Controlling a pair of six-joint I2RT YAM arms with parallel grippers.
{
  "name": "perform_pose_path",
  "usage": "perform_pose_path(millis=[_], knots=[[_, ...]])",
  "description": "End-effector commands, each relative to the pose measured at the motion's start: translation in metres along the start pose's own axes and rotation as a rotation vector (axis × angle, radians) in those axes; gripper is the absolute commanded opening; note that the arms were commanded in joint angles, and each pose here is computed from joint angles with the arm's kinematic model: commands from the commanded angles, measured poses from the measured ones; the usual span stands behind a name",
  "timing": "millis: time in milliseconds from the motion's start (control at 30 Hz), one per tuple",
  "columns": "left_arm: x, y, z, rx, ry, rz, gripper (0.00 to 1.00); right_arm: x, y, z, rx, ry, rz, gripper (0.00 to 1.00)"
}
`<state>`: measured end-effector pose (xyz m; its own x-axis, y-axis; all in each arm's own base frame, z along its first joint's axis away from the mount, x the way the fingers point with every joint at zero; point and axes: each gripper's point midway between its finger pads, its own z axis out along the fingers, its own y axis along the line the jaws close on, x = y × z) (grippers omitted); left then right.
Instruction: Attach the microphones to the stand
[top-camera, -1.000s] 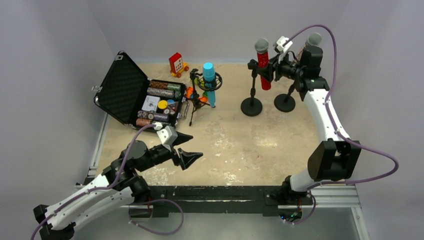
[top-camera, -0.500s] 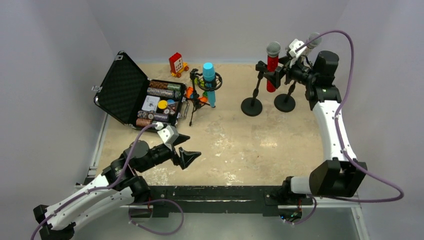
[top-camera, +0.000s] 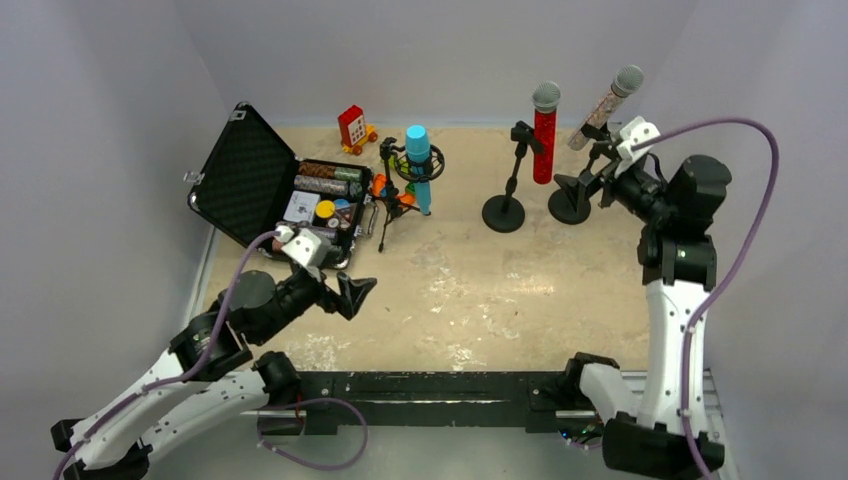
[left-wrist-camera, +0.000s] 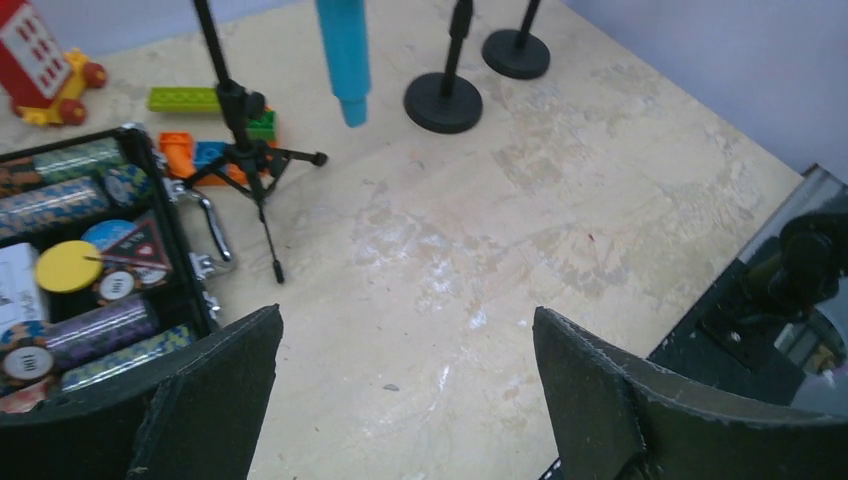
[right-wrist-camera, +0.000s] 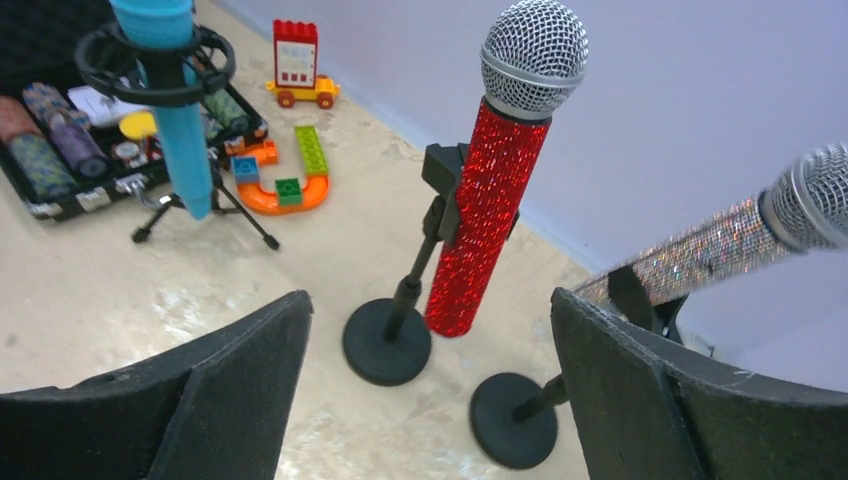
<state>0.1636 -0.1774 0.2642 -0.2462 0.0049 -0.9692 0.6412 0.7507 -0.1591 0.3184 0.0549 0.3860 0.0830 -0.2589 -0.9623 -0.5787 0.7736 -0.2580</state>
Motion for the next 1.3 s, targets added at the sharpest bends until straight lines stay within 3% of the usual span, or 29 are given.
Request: perform_pose_path(millis=[0,233,433,667,833,1267], knots=[[-0.040,0.035,-0.023,-0.183,-0.045,0.029,0.99,-0.005,0.008,-0.032,0.164,-0.014,0.177,0.98],[-0.074,0.057,-0.013,-0.265,-0.025,0.009,0.99,-0.003,0.063,-0.063,0.098,-0.053,0.208,0.99],[-0.088,0.054,-0.004,-0.254,-0.043,-0.112,0.99,0.002,0.058,-0.086,0.272,-0.039,0.291,0.99],[-0.098,0.041,-0.035,-0.206,-0.116,-0.140,0.99,0.012,0.048,-0.113,0.471,-0.040,0.338,0.99],[-0.096,0.035,-0.059,-0.181,-0.172,-0.157,0.99,0.011,0.053,-0.123,0.497,-0.050,0.334,0.99],[-0.078,0.036,-0.086,-0.196,-0.160,-0.159,0.99,0.011,0.059,-0.131,0.516,-0.076,0.305,0.99]])
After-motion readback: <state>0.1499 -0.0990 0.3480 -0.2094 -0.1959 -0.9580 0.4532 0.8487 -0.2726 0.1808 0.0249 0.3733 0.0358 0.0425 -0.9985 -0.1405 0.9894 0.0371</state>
